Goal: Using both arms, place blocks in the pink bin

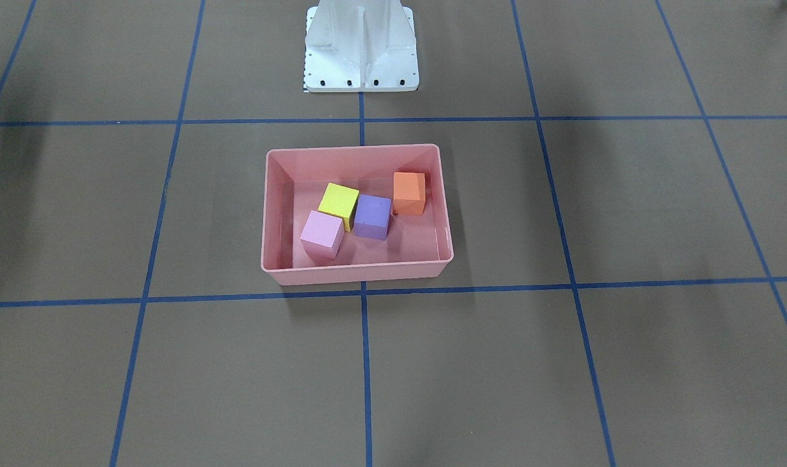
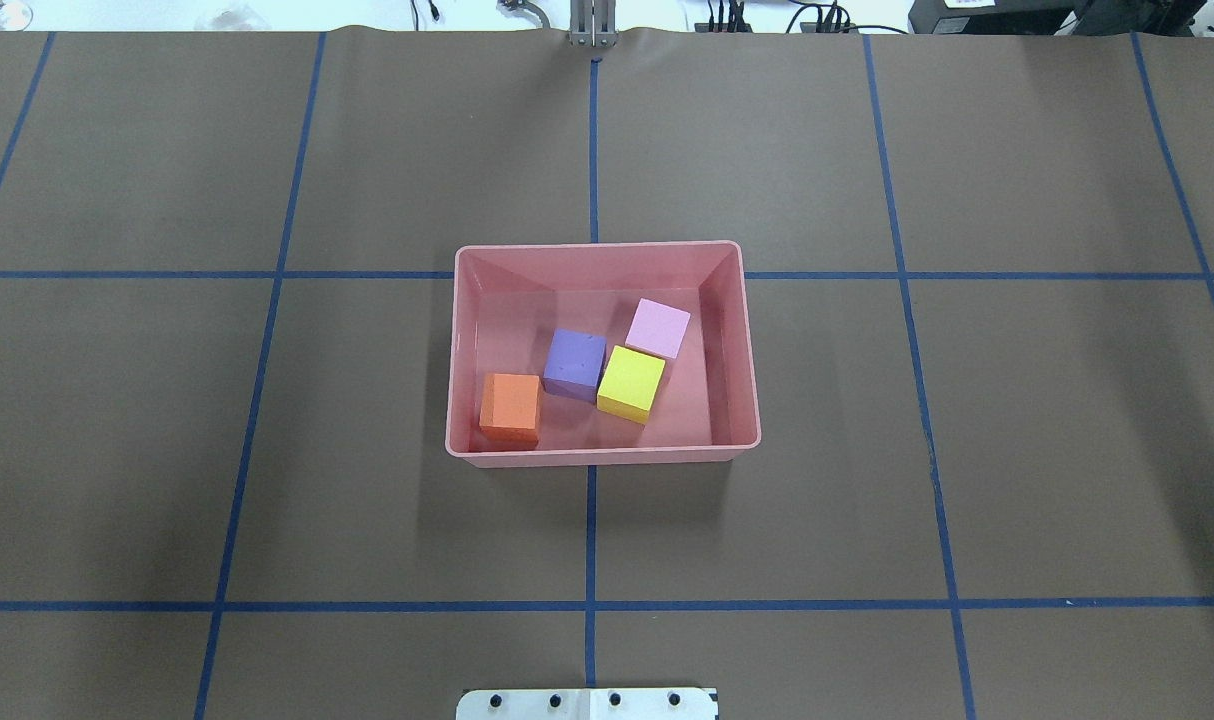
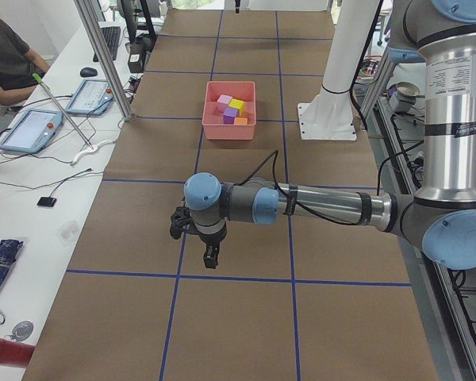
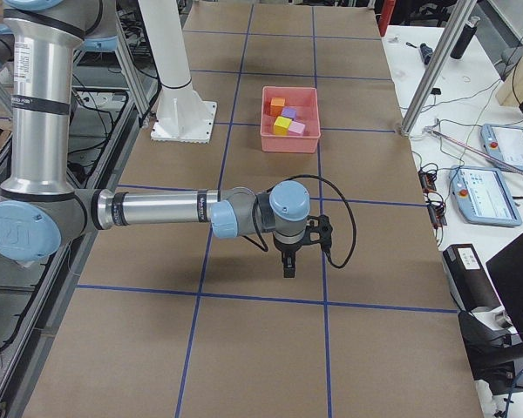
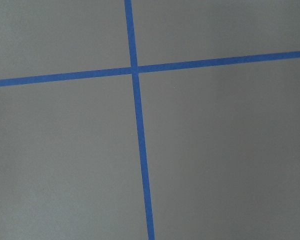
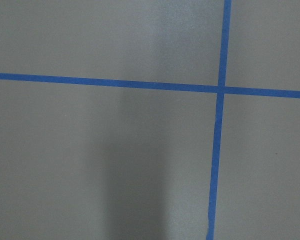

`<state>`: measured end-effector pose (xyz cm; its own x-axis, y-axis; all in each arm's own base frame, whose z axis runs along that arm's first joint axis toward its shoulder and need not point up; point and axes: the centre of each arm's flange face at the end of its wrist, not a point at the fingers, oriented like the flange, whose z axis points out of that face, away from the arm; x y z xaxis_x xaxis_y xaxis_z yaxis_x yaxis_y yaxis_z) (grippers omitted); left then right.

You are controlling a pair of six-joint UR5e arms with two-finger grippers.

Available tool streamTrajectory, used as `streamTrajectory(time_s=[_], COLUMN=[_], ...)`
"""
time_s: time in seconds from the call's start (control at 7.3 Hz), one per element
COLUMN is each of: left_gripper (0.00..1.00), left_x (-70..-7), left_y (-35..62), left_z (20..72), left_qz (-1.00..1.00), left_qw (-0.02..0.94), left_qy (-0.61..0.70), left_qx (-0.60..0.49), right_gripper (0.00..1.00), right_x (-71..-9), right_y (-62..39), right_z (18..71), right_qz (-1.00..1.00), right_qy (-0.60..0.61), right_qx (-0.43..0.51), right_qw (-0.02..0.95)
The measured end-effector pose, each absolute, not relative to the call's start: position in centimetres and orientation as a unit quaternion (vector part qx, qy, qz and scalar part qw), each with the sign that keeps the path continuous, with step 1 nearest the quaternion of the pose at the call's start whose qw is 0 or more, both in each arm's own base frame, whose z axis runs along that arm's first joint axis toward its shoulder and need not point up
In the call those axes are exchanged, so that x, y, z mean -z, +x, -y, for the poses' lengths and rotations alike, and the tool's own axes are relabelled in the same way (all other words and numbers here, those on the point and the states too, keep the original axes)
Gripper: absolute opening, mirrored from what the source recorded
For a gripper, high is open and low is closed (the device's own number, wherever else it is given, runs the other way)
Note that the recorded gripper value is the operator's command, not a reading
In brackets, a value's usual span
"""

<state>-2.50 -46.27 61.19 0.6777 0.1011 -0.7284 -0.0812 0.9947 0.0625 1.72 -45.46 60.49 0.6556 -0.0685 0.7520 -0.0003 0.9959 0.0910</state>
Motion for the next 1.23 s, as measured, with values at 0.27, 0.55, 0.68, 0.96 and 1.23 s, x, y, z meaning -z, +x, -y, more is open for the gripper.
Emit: streamTrajectory(time_s=[0.27, 0.55, 0.68, 0.96, 1.23], left_gripper=[1.0, 1.0, 1.0, 1.0, 1.0], left_x=[-61.5, -60.6, -60.6, -60.6, -59.5], left_y=[-2.4, -2.3, -2.3, -2.4, -2.6], left_z=[46.5, 47.2, 47.3, 47.0, 46.7], left_qz=[-0.399, -0.399, -0.4, -0.4, -0.398], left_qw=[0.915, 0.915, 0.915, 0.914, 0.915], left_qy=[0.011, 0.022, 0.023, 0.024, 0.035], left_qx=[-0.05, -0.055, -0.057, -0.058, -0.061], right_gripper=[1.0, 1.0, 1.0, 1.0, 1.0], right_x=[-61.1, -61.8, -61.5, -61.2, -61.2], right_y=[1.7, 1.8, 2.1, 2.3, 2.3], right_z=[46.1, 45.9, 45.8, 45.9, 45.7], right_qz=[0.414, 0.416, 0.415, 0.416, 0.415], right_qy=[0.037, 0.032, 0.036, 0.037, 0.038], right_qx=[0.019, 0.015, 0.013, 0.009, 0.008], right_qw=[0.909, 0.909, 0.909, 0.909, 0.909])
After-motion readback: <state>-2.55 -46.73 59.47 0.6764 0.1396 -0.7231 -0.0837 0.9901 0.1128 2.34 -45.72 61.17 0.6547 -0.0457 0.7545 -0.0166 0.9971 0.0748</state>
